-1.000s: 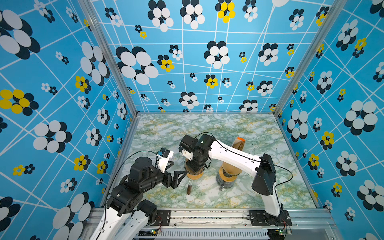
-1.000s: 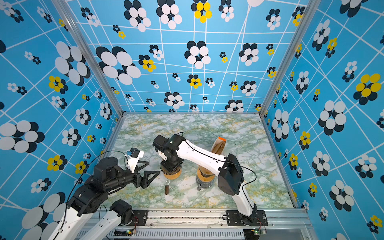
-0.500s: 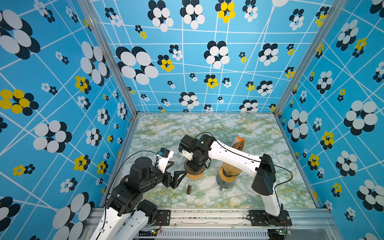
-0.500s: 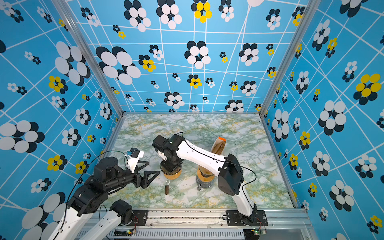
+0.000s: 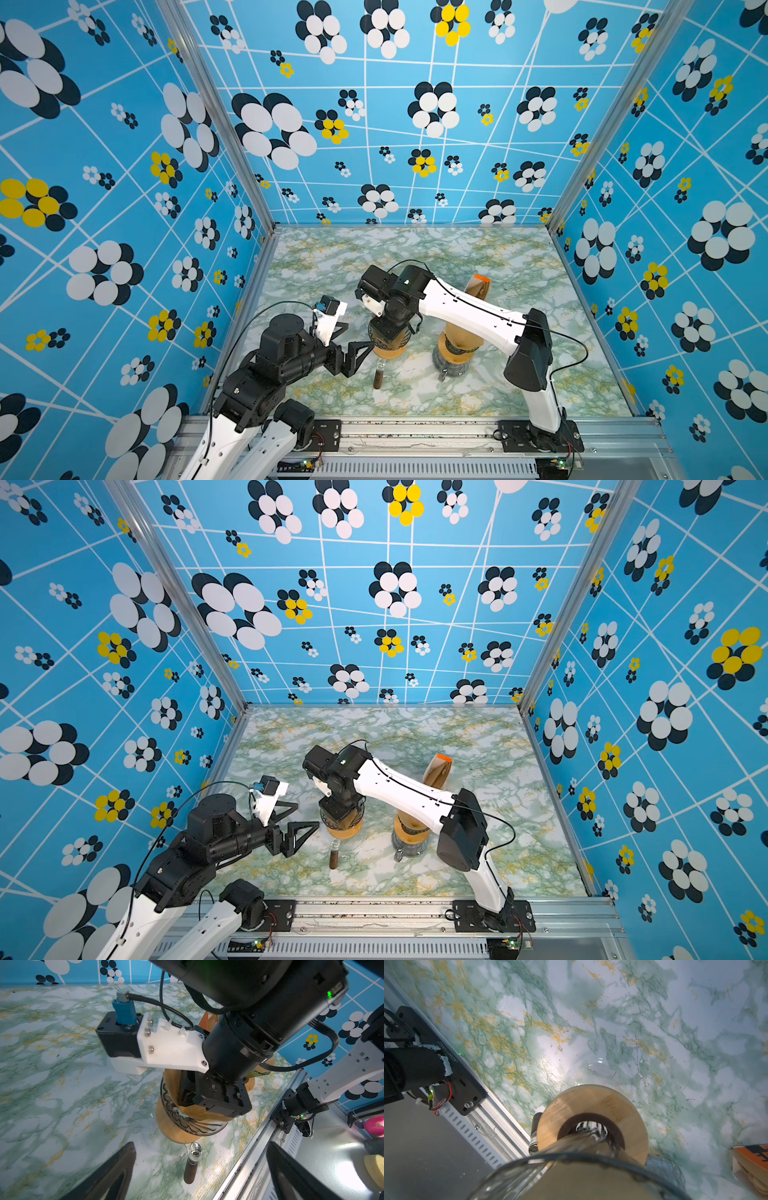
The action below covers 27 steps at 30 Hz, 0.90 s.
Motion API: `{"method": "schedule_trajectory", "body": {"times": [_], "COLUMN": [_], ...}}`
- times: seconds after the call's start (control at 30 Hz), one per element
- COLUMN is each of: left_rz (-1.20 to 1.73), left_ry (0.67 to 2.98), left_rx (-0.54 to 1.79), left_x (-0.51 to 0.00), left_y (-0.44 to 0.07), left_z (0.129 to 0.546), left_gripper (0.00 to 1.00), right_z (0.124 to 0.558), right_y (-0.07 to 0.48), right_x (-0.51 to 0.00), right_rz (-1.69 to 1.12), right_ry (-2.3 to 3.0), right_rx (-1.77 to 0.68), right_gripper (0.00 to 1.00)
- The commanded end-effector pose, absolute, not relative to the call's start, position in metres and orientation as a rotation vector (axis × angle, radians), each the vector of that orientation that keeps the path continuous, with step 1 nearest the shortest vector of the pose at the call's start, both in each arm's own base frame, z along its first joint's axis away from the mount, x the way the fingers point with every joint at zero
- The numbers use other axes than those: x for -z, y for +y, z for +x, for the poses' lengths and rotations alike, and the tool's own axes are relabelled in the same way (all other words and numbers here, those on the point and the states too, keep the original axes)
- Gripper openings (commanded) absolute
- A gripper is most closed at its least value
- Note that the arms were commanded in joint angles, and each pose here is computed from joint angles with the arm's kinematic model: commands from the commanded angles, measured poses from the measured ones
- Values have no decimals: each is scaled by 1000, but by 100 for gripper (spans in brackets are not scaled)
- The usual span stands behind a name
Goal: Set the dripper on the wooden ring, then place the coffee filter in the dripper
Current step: 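Press the filter down inside the dripper with the right gripper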
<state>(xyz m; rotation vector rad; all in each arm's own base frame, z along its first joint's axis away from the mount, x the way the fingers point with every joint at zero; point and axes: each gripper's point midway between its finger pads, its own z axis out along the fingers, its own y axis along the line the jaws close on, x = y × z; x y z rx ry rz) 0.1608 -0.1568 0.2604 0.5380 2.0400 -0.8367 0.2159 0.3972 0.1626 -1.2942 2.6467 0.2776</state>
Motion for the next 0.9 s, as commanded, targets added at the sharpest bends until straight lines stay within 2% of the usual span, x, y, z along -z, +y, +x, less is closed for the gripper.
{"method": "schedule_trajectory", "body": {"times": [0.0,0.47,0.87], "left_rz": [544,540,538], "left_ry": [2037,2039,2040], "left_rx": [848,846,846], "left_x": [-258,-258,-258], "left_y": [-159,-158,-158], "left_z": [163,163,164], "left_gripper": [99,99,99], "right_z": [210,212,212], "right_y": [394,384,381], "right_x": [-166,-139,-141], "right_rz": [-1296,-1303,-1288], "right_ry": [2656,2709,2707], "right_rx": [-267,-159,-155], "right_gripper": [10,13,12]}}
